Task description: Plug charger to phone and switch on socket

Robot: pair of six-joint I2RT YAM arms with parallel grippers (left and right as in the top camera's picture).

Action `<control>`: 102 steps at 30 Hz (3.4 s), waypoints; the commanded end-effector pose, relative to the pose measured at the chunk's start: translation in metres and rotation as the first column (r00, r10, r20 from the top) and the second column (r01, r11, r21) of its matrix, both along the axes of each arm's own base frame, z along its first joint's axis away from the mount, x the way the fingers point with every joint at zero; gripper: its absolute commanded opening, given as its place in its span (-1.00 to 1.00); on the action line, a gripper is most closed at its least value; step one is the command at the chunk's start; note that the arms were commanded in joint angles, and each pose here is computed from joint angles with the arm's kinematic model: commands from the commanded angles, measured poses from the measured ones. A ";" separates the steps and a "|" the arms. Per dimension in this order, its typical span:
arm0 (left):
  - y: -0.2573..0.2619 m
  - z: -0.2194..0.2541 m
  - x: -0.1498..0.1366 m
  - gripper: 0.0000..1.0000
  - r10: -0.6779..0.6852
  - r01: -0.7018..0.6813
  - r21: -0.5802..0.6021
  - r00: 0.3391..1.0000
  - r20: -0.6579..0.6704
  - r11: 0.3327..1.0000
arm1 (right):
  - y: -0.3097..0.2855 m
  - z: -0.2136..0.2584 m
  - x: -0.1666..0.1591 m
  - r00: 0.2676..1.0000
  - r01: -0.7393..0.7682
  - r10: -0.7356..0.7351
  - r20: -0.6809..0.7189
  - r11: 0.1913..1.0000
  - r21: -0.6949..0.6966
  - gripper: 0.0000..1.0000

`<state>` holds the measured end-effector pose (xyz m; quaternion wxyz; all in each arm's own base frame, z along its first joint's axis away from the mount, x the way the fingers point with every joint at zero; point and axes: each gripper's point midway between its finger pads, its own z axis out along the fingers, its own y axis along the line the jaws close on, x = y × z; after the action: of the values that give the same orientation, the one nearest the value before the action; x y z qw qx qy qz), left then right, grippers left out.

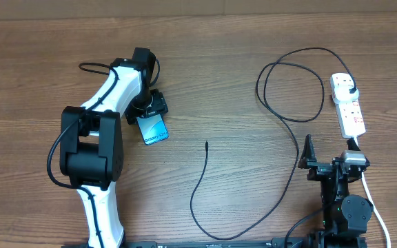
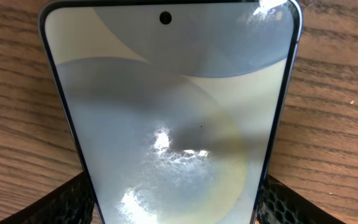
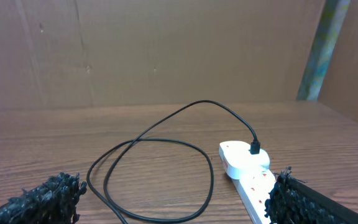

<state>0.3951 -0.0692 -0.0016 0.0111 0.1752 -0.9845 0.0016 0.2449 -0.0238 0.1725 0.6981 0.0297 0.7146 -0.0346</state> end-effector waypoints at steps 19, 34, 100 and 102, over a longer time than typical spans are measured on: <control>-0.005 -0.035 -0.017 -0.92 -0.001 -0.002 -0.025 0.995 -0.098 1.000 | 0.000 -0.003 0.000 1.000 0.002 -0.002 -0.002 1.000 -0.001 1.00; -0.006 -0.022 -0.006 -0.92 -0.001 0.000 -0.028 0.998 -0.060 1.000 | 0.000 -0.003 0.000 1.000 0.002 -0.002 -0.002 1.000 -0.001 1.00; -0.039 0.038 0.014 -0.91 -0.022 0.020 -0.205 1.000 -0.007 0.979 | 0.000 -0.003 0.000 1.000 0.002 -0.002 -0.002 1.000 -0.001 1.00; -0.046 0.040 0.013 -0.91 -0.023 0.020 -0.249 1.000 -0.010 0.968 | 0.000 -0.003 0.000 1.000 0.002 -0.002 -0.002 1.000 -0.001 1.00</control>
<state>0.4027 -0.0965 0.0314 0.0352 0.1747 -0.9813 0.0725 0.2449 -0.0238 0.1724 0.6979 0.0294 0.7147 -0.0348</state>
